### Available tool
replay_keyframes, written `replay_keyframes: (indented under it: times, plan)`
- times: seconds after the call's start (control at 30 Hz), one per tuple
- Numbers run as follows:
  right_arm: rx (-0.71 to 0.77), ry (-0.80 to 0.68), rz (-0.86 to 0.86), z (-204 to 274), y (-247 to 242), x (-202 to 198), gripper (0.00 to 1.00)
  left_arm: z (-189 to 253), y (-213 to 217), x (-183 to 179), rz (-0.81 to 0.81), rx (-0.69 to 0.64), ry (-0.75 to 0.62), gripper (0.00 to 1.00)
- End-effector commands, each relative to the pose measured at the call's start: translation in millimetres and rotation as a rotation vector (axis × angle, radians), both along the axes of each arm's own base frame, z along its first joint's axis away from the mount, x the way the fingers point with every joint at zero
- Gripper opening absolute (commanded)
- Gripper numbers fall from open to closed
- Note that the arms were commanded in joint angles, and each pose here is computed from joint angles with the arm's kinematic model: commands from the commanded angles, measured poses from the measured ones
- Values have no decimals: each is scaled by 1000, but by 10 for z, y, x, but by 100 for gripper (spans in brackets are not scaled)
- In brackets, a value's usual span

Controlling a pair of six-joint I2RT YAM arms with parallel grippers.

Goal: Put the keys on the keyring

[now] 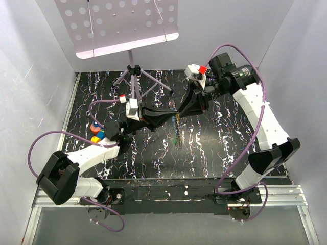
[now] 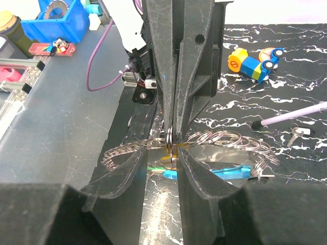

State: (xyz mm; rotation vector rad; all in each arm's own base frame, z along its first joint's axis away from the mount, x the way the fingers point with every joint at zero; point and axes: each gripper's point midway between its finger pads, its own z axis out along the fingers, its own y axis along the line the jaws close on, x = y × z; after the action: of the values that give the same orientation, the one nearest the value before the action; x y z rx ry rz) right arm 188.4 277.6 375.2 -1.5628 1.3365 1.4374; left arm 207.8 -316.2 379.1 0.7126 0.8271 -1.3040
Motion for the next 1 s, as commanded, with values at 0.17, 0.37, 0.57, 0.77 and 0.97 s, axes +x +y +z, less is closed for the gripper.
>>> replay_keyframes:
  times: [0.17, 0.37, 0.57, 0.77, 0.97]
  plan:
    - [20, -26, 20, 87, 30, -62, 31, 232, 74, -25, 20, -75, -52, 0]
    - [16, -20, 22, 74, 56, -49, 26, 241, 83, -7, 26, -79, -47, 0]
    - [14, -23, 21, 77, 65, -45, 15, 218, 62, 11, 24, -76, -31, 0]
    - [11, -23, 22, 70, 69, -43, 1, 191, 49, 54, 20, -76, 2, 0]
    - [-23, -20, -4, 37, 19, -53, 1, 180, 81, 6, 14, -65, 33, 24]
